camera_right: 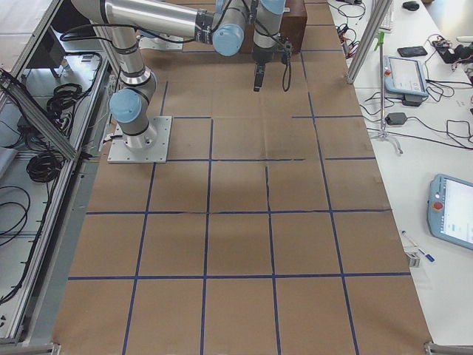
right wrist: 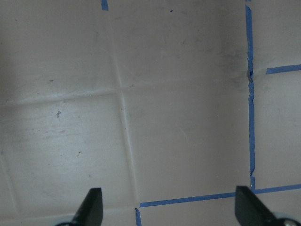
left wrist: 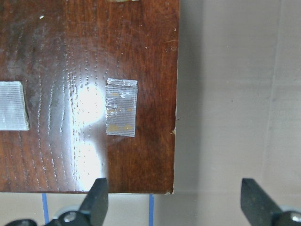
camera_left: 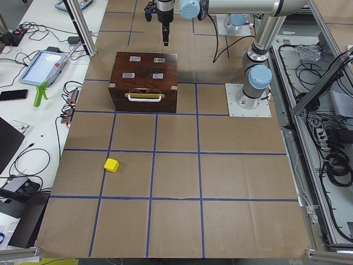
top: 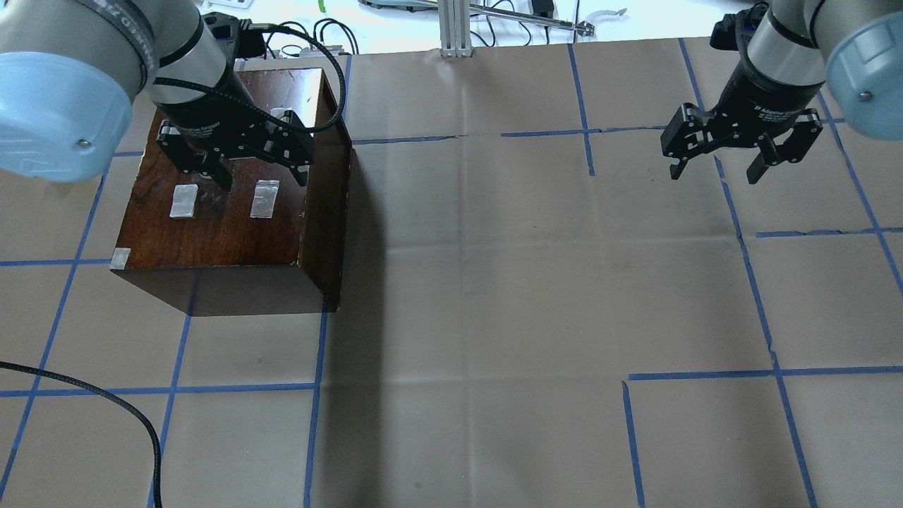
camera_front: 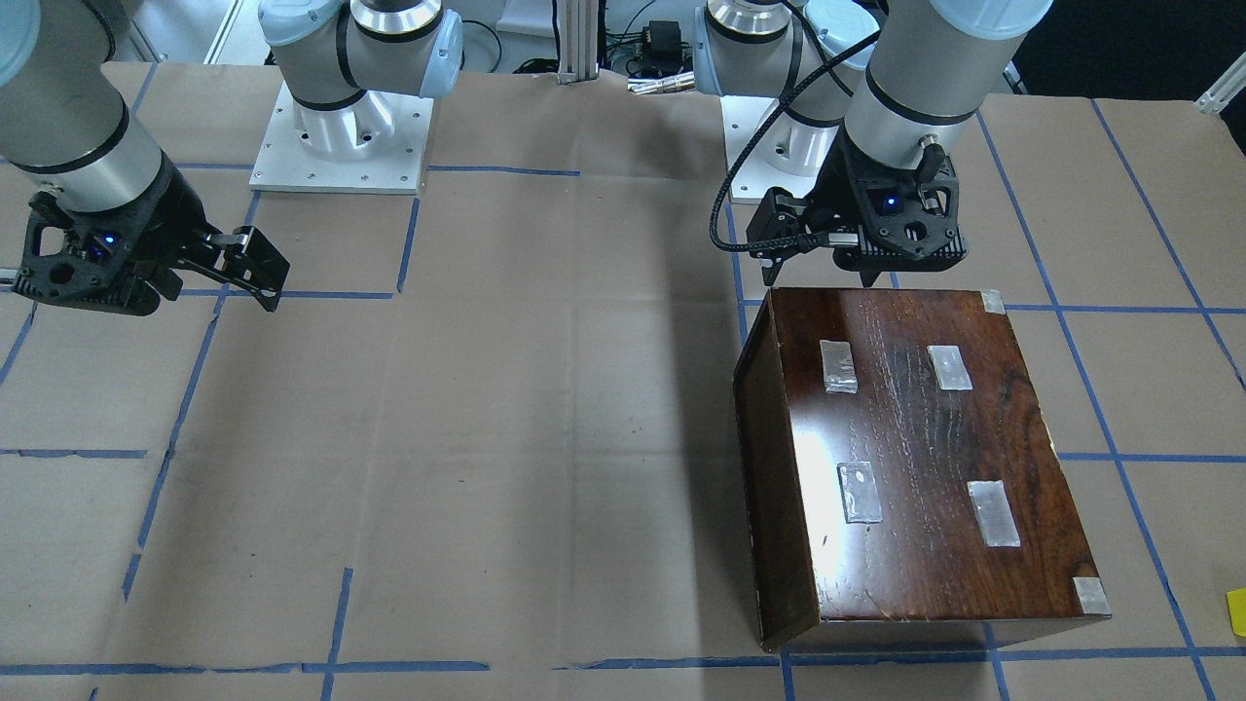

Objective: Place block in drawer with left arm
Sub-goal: 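Move the left gripper from the cabinet top toward the drawer's white handle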

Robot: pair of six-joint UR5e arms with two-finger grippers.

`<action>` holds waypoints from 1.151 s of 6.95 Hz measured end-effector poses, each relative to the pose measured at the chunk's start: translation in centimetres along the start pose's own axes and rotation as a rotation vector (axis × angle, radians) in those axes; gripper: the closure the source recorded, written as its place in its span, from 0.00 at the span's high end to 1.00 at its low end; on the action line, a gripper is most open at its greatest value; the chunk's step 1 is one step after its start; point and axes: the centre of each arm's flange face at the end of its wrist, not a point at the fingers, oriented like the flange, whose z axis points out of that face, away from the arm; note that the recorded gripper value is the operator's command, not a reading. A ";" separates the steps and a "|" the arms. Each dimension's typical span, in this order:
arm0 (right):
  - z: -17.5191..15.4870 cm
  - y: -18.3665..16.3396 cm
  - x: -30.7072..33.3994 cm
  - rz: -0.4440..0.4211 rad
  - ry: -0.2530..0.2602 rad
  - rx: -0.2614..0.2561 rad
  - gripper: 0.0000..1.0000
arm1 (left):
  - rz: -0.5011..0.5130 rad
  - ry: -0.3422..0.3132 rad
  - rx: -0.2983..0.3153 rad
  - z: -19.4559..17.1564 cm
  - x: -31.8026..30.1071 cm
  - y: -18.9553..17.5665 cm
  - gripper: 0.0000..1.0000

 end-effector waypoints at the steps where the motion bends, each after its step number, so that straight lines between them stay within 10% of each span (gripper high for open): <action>1: 0.0 0.0 0.0 0.000 0.000 0.000 1.00 | 0.000 -0.005 0.000 0.1 0.0 -0.1 0.99; 8: 0.0 0.0 0.0 0.000 0.000 -0.001 1.00 | -0.008 -0.024 0.019 -0.7 -1.0 -1.0 0.99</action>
